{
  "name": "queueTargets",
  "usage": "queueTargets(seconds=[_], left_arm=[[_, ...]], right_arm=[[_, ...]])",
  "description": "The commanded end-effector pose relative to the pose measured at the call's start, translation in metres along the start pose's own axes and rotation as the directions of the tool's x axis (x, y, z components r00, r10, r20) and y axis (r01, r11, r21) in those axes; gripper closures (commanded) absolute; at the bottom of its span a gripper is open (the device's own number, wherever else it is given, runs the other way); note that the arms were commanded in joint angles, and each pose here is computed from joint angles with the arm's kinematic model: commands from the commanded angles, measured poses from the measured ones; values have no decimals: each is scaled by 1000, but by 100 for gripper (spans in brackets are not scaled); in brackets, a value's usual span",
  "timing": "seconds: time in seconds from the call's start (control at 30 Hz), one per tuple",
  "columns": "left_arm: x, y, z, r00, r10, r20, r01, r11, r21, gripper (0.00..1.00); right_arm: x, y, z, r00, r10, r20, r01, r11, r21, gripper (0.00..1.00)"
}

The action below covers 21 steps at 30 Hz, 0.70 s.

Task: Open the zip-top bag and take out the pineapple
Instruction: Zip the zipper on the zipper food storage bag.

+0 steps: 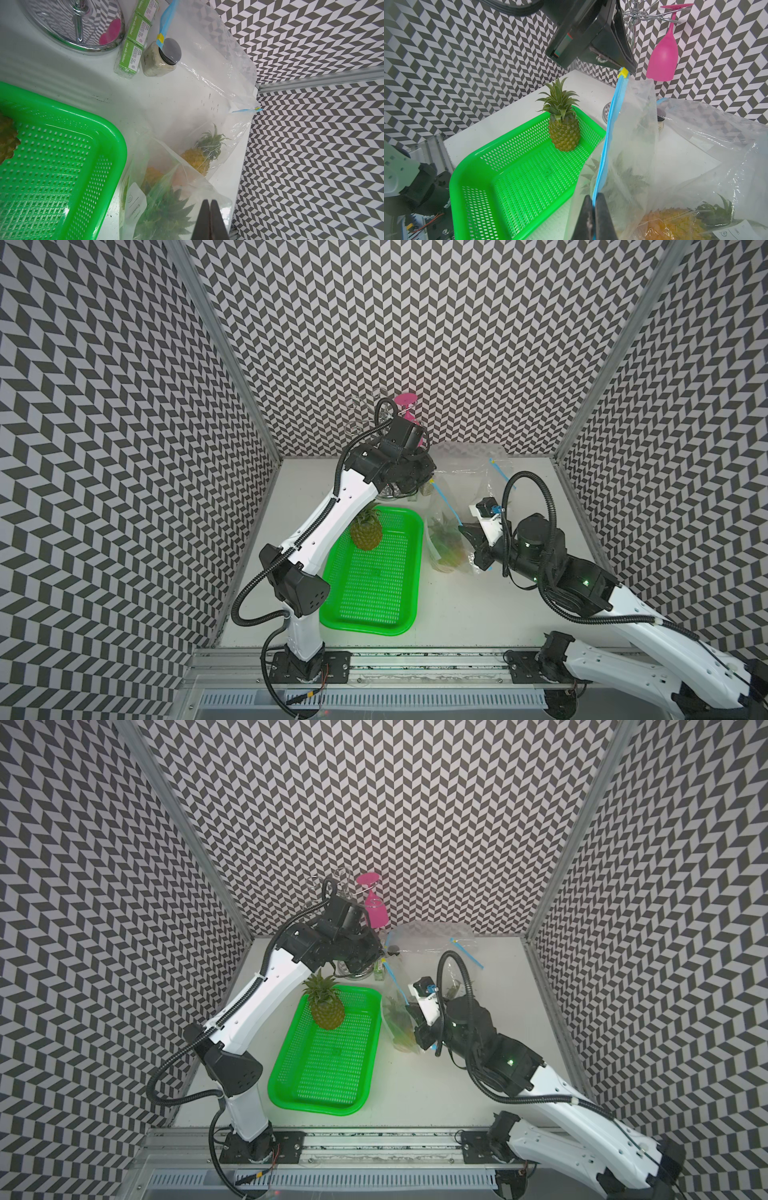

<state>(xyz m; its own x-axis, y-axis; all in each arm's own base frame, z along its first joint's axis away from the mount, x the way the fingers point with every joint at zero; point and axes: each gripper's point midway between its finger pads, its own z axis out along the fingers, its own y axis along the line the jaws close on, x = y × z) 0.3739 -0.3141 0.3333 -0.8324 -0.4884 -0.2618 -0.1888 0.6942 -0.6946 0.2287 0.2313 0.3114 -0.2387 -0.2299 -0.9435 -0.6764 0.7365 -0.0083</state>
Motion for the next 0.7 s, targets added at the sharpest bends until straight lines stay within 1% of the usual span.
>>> queueTargets(seconds=[0.0,0.07,0.13,0.2,0.3,0.4,0.5,0.57,0.67], left_arm=[[2,-14,-27,1000,-15,12,14,998,56,100],[5,-14,-30,1000,-28,-2,28,998,63,100],[11,-15,-33,999,-34,-17,35,997,70,100],[15,-17,-37,999,-39,-23,41,996,76,100],[16,-19,-43,999,-45,-22,47,996,81,100],[17,-20,-47,999,-45,-23,47,996,81,100],[19,-21,-49,999,-42,-26,44,996,84,100],[19,-20,-49,999,-41,-28,44,996,82,100],[19,-20,-49,999,-39,-28,41,996,79,100]], right_arm=[[-35,-6,-11,993,-61,102,55,997,54,82],[-47,-7,-11,985,-110,129,98,991,92,70],[-59,-4,-7,973,-173,154,152,978,139,60],[-67,0,2,960,-230,159,202,964,173,55],[-77,-4,14,946,-275,172,228,940,253,50],[-90,-13,20,932,-306,196,227,912,343,49],[-101,-20,26,921,-329,208,224,886,406,50],[-103,-19,30,918,-332,217,221,882,417,51],[-105,-17,38,917,-329,225,216,885,414,57]])
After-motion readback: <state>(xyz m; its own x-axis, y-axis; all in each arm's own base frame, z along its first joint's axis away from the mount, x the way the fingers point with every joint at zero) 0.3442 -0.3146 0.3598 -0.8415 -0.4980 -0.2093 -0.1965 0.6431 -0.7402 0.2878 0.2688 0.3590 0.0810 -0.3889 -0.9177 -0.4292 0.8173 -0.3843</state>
